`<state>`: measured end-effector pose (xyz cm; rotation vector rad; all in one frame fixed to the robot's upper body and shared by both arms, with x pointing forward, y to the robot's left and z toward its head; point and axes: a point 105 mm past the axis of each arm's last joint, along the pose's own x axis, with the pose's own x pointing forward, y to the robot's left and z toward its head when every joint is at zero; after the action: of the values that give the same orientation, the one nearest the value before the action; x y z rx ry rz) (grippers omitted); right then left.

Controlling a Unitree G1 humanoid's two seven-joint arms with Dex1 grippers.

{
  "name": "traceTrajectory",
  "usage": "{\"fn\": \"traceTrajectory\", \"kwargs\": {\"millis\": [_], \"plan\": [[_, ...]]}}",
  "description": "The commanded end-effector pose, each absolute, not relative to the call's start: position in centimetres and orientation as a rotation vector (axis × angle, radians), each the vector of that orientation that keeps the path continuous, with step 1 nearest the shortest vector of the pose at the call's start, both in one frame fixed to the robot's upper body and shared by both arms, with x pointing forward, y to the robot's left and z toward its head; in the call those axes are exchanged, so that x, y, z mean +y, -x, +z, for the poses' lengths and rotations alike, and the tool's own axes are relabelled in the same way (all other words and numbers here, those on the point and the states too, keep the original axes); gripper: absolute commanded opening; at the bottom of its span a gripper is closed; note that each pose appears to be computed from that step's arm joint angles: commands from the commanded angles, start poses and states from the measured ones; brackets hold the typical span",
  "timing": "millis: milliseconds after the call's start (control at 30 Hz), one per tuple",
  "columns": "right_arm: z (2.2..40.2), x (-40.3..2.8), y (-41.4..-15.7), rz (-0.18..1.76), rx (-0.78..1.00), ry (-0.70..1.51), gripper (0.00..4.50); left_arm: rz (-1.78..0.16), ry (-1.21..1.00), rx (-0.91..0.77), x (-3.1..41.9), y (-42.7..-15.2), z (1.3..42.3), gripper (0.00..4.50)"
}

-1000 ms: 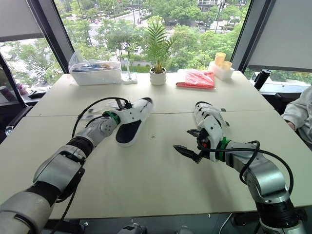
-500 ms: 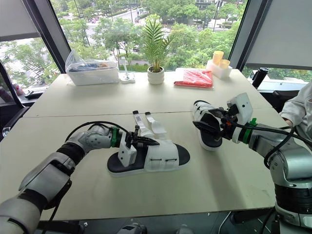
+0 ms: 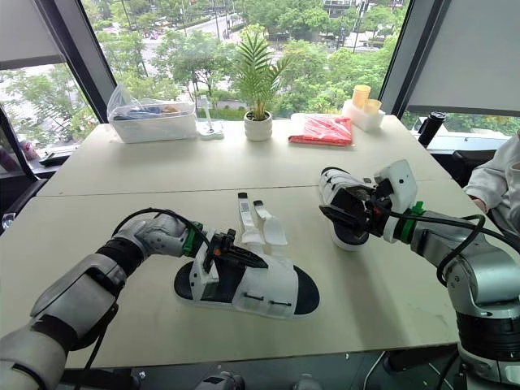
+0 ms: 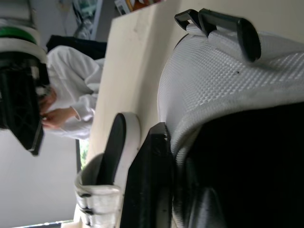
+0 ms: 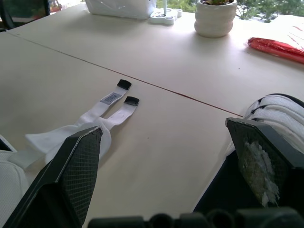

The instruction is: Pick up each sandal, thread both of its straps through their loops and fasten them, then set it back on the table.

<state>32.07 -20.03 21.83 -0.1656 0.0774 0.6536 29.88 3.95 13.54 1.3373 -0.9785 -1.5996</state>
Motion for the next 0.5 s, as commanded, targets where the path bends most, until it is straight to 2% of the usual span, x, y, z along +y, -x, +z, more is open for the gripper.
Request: {"fn": "traceTrajectory", "kwargs": {"millis": [33,133,200,500], "plan": [[23.0,-19.5,-31.7,0.670,0.024,0.197,4.50,-1.602,-1.340,-0.927,4.5,-30.0,13.0,1.96],[22.9,-19.4,-31.6,0.672,0.024,0.198,4.50,-1.578,-1.307,-0.895,5.2,-29.9,13.1,3.55],[22.9,-19.4,-31.7,0.672,0.024,0.197,4.50,-1.549,-1.270,-0.827,6.5,-29.9,13.3,4.44],[22.3,-18.7,-32.2,0.704,0.033,0.188,4.50,-1.510,-1.046,-0.468,12.4,-29.2,15.2,4.44]]}}
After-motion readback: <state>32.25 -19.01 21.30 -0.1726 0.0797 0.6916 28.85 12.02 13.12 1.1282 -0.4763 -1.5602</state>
